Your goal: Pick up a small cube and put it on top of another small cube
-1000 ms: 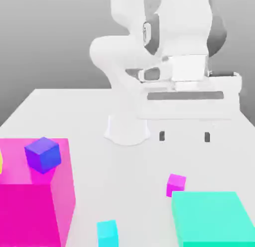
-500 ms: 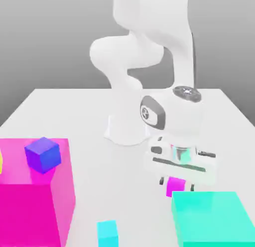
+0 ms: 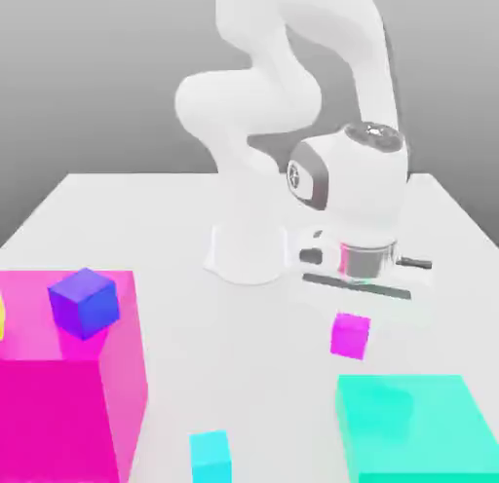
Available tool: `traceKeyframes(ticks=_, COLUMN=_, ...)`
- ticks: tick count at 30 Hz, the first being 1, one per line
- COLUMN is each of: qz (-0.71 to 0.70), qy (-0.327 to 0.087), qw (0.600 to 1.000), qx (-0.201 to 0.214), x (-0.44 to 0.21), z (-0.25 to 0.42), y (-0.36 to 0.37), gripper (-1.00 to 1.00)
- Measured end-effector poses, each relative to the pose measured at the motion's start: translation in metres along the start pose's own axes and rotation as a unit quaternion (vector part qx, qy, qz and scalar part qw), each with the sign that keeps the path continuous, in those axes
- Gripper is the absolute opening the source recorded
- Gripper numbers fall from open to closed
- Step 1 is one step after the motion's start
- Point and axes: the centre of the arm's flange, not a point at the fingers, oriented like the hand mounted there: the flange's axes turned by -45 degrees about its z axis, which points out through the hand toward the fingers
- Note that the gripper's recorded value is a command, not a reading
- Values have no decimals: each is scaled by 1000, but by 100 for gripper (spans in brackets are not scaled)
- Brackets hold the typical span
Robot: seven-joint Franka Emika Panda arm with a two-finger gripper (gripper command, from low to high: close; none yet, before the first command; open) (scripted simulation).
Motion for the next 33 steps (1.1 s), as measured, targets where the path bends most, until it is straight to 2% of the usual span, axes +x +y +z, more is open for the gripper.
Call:
traceKeyframes(ticks=8, qz=86, qy=17, qw=996, qx=0, x=142, z=-54, y=51, gripper=-100)
traceKeyframes(ticks=17, qz=241, qy=25, qw=970, qx=-9, x=262, z=-149, y=193, gripper=-100)
traceKeyframes(ticks=27, qz=373, qy=0, qw=928, qx=-7, x=260, z=-236, y=324, gripper=-100)
traceKeyframes(ticks=31, qz=420, qy=-3, qw=908, qx=-6, x=252, z=-201, y=368, gripper=-100)
traceKeyframes(ticks=32, qz=414, qy=-3, qw=910, qx=-6, x=253, z=-191, y=361, gripper=100)
traceKeyframes(ticks=33, qz=409, qy=-4, qw=912, qx=-6, x=254, z=-191, y=355, gripper=100)
